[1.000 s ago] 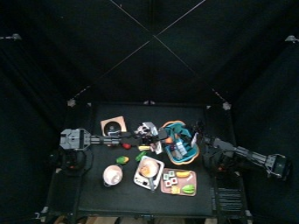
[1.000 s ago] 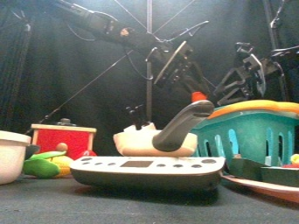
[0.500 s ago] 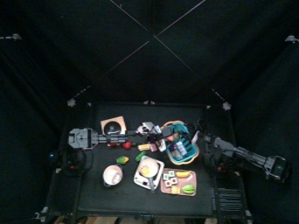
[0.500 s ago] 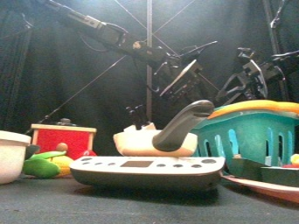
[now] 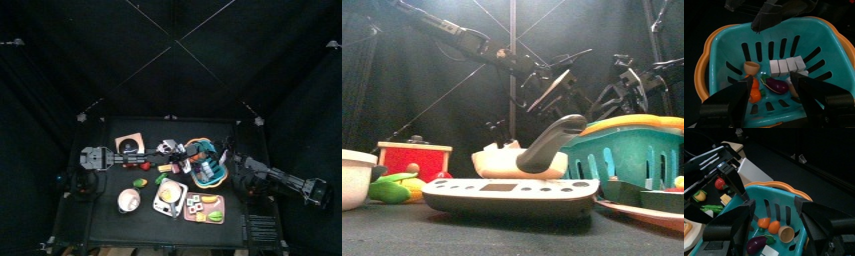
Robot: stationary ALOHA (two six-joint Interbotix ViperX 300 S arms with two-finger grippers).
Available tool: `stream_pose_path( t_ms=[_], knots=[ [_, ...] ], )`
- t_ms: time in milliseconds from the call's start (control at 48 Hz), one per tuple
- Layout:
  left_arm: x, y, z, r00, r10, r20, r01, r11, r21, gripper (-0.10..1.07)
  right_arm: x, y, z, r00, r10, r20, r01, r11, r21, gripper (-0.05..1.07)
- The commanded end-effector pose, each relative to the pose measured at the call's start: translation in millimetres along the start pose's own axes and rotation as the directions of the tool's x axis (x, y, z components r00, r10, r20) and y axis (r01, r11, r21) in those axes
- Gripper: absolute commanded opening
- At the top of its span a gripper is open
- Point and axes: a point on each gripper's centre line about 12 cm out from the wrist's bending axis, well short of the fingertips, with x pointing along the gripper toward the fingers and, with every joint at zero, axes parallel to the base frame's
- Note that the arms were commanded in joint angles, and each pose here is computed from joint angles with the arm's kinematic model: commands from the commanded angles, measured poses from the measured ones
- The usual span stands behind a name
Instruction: Place carrot top in basket
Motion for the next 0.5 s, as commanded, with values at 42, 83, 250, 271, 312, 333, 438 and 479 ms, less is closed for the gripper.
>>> stream_pose_path(
  t_ms=[42, 83, 250, 271, 312, 333, 438, 479],
  knots=[
    [-13.7, -2.9, 28.0, 0.996, -0.014, 0.084, 0.014, 1.0, 0.002, 0.95, 0.5, 0.6, 6.6, 1.0, 0.004, 0.021, -0.004, 1.0, 0.0, 0.95],
    [-13.7, -3.1, 28.3, 0.996, -0.016, 0.087, 0.015, 1.0, 0.002, 0.95, 0.6, 1.0, 6.6, 1.0, 0.005, 0.021, -0.005, 1.0, 0.001, 0.95],
    [-15.8, -3.8, 28.8, 0.996, -0.017, 0.088, 0.017, 1.0, 0.002, 0.94, 0.6, 0.8, 7.5, 1.0, 0.005, 0.025, -0.005, 1.0, 0.007, 0.95],
    [-15.8, -3.8, 28.8, 0.996, -0.017, 0.088, 0.017, 1.0, 0.002, 0.94, 0.6, 0.8, 7.5, 1.0, 0.005, 0.025, -0.005, 1.0, 0.01, 0.95],
    [-17.0, -3.7, 29.9, 0.996, -0.016, 0.09, 0.016, 1.0, 0.004, 0.94, 0.6, 0.7, 7.5, 1.0, 0.004, 0.025, -0.005, 1.0, 0.015, 0.95],
    [-17.0, -3.7, 29.9, 0.996, -0.016, 0.09, 0.016, 1.0, 0.004, 0.94, 0.4, 1.1, 7.8, 1.0, 0.006, 0.026, -0.006, 1.0, 0.016, 0.95],
    [-21.7, -3.6, 33.3, 0.995, -0.017, 0.098, 0.016, 1.0, 0.005, 0.94, 0.3, 0.7, 7.9, 1.0, 0.004, 0.027, -0.004, 1.0, 0.019, 0.95],
    [-24.9, -3.5, 35.0, 0.995, -0.017, 0.102, 0.017, 1.0, 0.004, 0.94, 0.4, 1.0, 7.8, 1.0, 0.005, 0.027, -0.006, 1.0, 0.022, 0.95]
  ],
)
